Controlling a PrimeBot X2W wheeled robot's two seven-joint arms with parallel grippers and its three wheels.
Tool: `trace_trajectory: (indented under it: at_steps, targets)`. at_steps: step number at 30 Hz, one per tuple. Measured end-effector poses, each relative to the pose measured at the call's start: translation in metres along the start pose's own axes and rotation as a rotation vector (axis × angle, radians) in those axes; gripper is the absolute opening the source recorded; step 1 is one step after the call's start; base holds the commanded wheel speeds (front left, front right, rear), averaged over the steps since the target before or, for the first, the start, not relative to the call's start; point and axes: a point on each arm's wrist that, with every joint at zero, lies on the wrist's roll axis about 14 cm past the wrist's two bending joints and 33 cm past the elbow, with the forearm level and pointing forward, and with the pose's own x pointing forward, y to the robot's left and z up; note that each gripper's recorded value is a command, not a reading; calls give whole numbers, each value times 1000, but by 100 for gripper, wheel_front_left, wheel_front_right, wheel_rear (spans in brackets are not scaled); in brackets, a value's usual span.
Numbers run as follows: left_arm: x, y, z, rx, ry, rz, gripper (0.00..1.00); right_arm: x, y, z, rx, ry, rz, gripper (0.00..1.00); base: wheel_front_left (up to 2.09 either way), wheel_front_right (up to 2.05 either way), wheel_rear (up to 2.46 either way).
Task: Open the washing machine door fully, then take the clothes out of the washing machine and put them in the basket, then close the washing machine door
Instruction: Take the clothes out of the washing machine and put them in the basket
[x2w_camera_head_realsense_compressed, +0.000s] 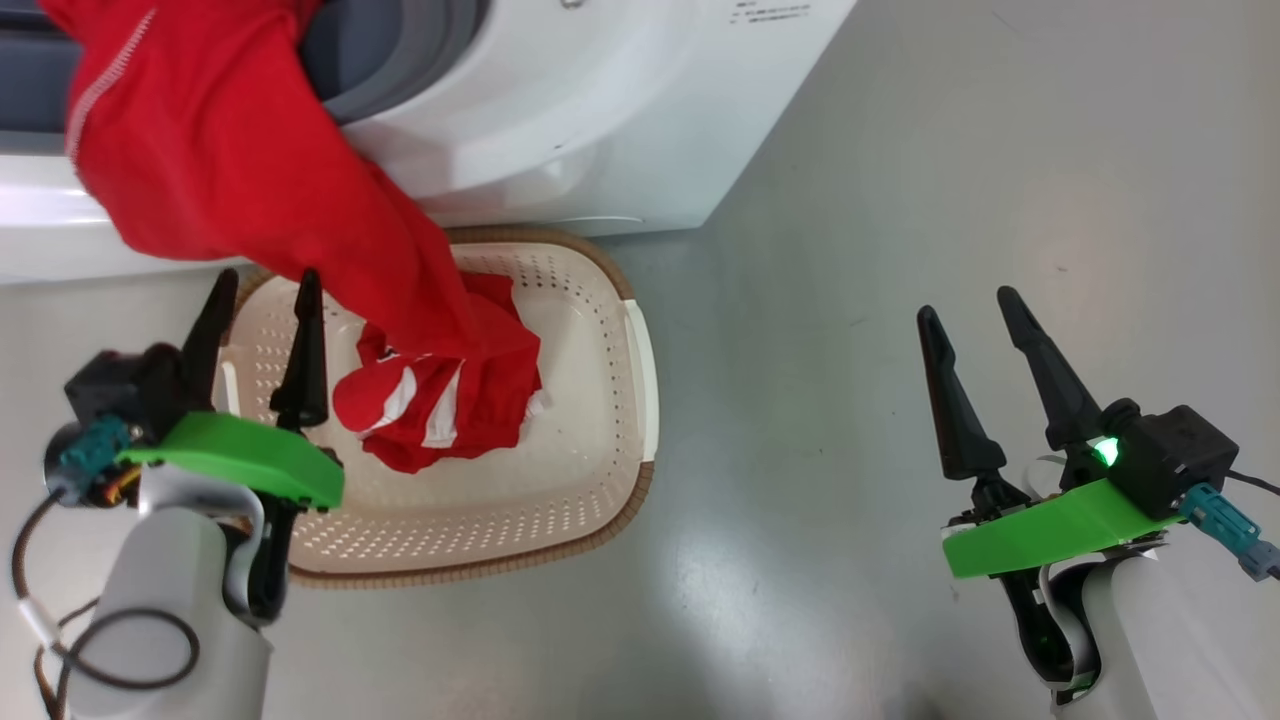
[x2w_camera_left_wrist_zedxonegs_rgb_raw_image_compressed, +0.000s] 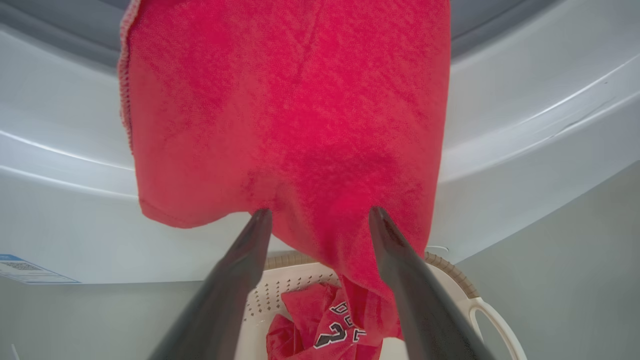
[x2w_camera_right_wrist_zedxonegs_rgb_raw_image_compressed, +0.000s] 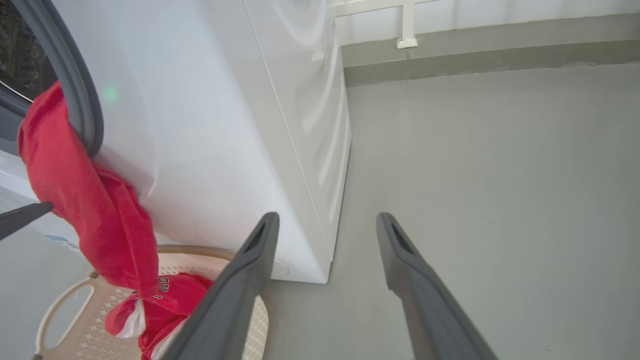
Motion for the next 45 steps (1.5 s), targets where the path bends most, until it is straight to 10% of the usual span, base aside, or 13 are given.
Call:
trace_trajectory:
  at_steps: [23, 45]
  targets:
    - [-78, 22, 35, -22, -153, 96, 100, -8, 10, 14, -8, -30, 22, 100, 0, 0, 0]
    - [-57, 6, 80, 26, -263, 15, 100, -8, 11, 8, -3, -13, 24, 100, 0, 0, 0]
